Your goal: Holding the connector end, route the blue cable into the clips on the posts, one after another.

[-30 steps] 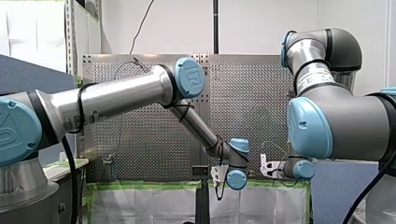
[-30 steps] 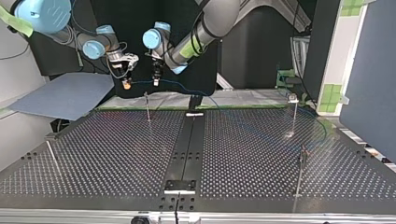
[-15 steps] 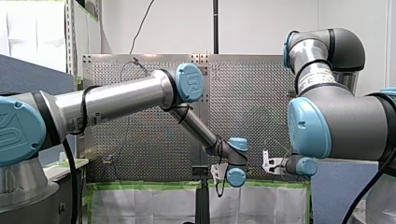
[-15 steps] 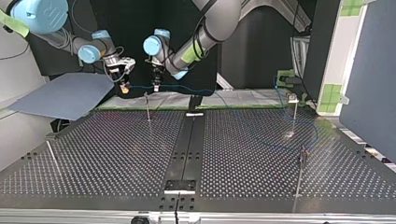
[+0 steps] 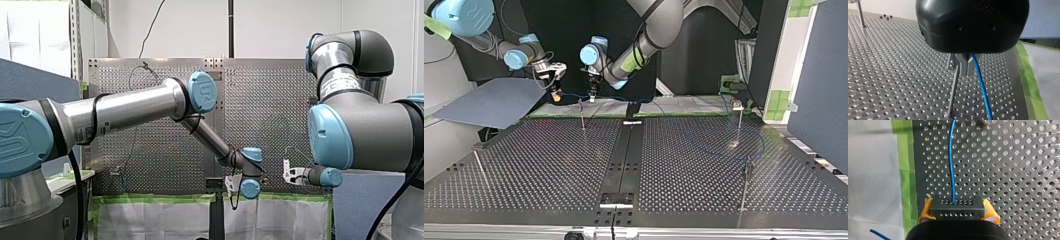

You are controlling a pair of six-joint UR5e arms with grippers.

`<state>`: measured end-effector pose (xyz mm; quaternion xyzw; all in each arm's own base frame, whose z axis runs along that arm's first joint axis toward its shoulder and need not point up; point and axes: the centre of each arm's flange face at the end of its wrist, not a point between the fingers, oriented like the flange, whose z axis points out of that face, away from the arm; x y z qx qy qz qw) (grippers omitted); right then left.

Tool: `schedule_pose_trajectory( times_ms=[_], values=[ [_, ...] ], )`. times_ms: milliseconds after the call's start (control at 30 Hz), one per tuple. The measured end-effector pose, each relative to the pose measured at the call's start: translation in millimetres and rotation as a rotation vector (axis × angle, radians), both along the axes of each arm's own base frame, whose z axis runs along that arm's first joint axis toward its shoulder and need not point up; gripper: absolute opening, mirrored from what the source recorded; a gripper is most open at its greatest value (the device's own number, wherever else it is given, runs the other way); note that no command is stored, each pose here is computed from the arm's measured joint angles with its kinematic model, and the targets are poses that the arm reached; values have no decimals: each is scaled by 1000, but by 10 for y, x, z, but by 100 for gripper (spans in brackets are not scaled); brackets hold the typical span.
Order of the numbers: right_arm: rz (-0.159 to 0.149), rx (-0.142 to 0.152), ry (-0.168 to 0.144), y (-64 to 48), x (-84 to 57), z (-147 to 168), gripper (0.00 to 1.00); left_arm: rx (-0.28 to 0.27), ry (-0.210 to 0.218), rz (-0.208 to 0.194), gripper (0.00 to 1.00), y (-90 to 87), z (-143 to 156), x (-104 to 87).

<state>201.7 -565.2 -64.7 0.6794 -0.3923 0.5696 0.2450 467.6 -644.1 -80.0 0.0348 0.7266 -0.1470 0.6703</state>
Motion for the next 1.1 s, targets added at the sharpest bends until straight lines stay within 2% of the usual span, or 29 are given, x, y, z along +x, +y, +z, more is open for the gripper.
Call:
schedule_pose_trajectory(
  times_ms=[300, 567, 767, 1100],
  values=[
    [-12, 1, -11, -41, -52, 11, 0, -6, 11, -7, 0, 22, -31, 98],
    [4, 1, -29, -72, -40, 33, 0, -9, 26, -17, 0, 26, -137, 204],
    [4, -4, -38, -105, -42, 49, 0, -41, 26, -20, 0, 15, -121, 293],
    [-11, -10, -51, -259, -44, 110, 0, -58, 23, -29, 0, 78, -89, 454]
  ],
)
